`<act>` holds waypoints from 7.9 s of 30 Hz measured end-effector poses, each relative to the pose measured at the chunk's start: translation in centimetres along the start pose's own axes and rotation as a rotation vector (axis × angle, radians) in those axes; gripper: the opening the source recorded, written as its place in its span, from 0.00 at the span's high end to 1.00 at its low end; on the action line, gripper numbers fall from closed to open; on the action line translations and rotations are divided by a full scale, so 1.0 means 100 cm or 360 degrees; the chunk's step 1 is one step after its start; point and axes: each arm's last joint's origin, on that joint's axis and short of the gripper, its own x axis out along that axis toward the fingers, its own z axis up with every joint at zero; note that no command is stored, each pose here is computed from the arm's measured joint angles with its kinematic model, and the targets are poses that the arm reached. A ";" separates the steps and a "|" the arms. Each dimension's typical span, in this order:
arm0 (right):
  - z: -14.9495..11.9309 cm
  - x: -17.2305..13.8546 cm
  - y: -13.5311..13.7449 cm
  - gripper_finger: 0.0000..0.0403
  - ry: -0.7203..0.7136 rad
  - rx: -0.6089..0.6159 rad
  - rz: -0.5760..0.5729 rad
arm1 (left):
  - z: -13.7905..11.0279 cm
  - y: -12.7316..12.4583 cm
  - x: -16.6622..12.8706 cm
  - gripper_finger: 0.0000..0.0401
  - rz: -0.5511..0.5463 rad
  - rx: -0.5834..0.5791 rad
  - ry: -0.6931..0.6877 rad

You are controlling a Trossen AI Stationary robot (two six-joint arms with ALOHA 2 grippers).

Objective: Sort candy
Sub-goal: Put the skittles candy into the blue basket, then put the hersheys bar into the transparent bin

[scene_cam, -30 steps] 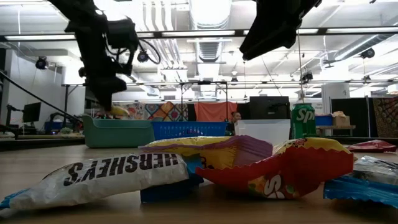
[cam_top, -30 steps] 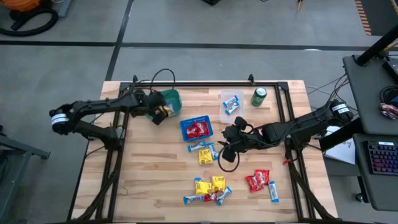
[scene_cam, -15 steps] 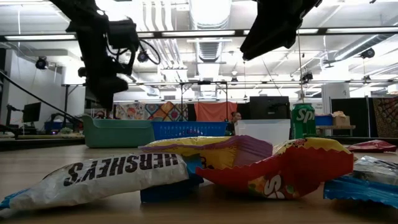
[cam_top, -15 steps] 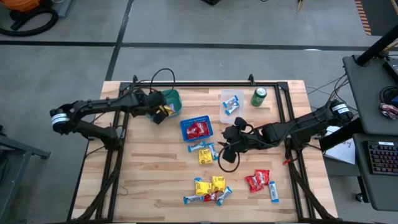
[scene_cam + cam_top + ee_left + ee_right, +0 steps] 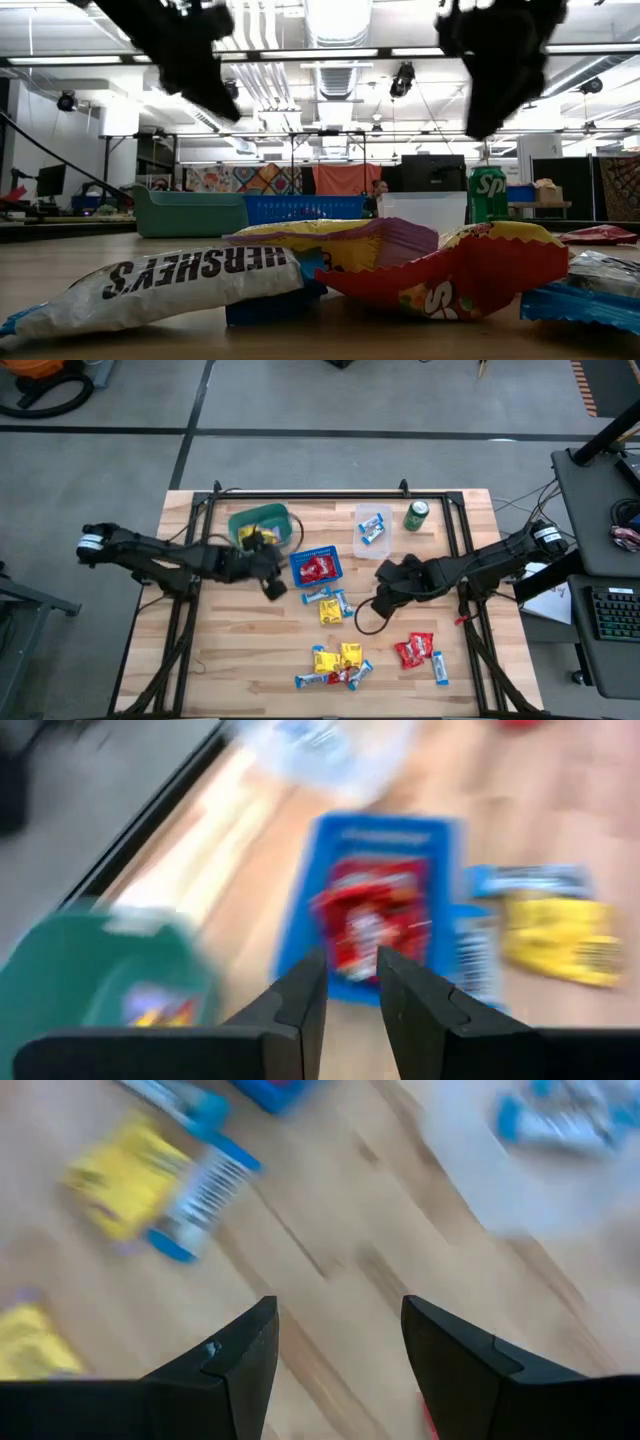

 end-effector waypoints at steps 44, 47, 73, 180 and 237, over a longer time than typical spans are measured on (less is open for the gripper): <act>-0.064 0.086 -0.073 0.68 0.0644 0.0454 -0.0284 | 0.010 -0.047 -0.029 0.81 -0.0322 0.0308 -0.0339; -0.063 0.086 -0.072 0.80 0.0630 0.0440 -0.0278 | 0.010 -0.047 -0.029 0.81 -0.0325 0.0279 -0.0336; 0.034 0.023 -0.023 0.96 -0.0146 -0.0046 0.0426 | -0.004 -0.074 -0.027 0.81 -0.0473 -0.0345 -0.0218; -0.012 0.102 0.055 0.52 -0.0435 -0.0362 0.0342 | -0.079 -0.176 0.011 0.51 -0.0408 0.0184 -0.0340; -0.049 0.101 0.002 0.52 -0.0145 0.0148 0.0118 | -0.037 -0.085 -0.050 0.51 -0.0028 0.0282 -0.0311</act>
